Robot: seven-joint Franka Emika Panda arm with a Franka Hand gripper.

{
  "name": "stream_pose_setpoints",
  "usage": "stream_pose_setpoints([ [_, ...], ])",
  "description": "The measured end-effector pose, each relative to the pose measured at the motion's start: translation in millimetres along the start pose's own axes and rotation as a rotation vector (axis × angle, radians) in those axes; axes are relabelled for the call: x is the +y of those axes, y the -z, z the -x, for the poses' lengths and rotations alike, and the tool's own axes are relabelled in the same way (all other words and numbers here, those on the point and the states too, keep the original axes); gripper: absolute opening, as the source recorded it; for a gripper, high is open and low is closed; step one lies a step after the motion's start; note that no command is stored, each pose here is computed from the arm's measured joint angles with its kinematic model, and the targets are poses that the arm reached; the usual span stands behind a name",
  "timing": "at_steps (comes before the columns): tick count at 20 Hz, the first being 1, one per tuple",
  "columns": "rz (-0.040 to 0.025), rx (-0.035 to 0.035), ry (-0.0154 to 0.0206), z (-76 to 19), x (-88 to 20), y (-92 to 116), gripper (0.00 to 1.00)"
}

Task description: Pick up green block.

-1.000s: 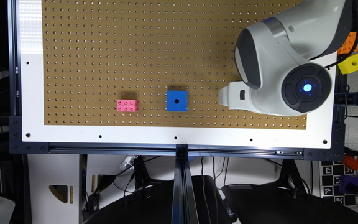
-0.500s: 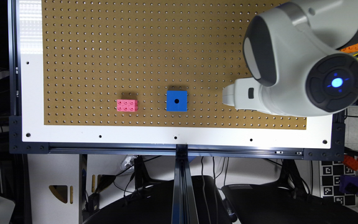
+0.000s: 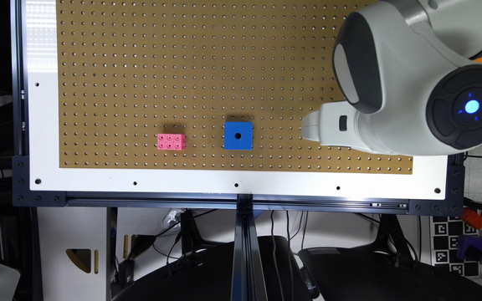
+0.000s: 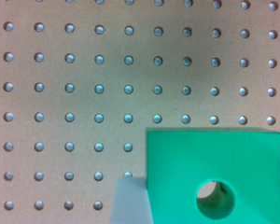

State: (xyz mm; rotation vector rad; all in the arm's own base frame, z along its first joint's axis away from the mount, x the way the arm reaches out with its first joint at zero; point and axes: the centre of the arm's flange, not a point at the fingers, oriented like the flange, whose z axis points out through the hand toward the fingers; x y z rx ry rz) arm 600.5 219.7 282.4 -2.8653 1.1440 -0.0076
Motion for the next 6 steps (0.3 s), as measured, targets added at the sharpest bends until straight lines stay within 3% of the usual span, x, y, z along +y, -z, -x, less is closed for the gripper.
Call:
stream_pose_setpoints([
  [6, 0.0016, 0.0026, 0.0002, 1.1, -0.1, 6.8, 0.0],
])
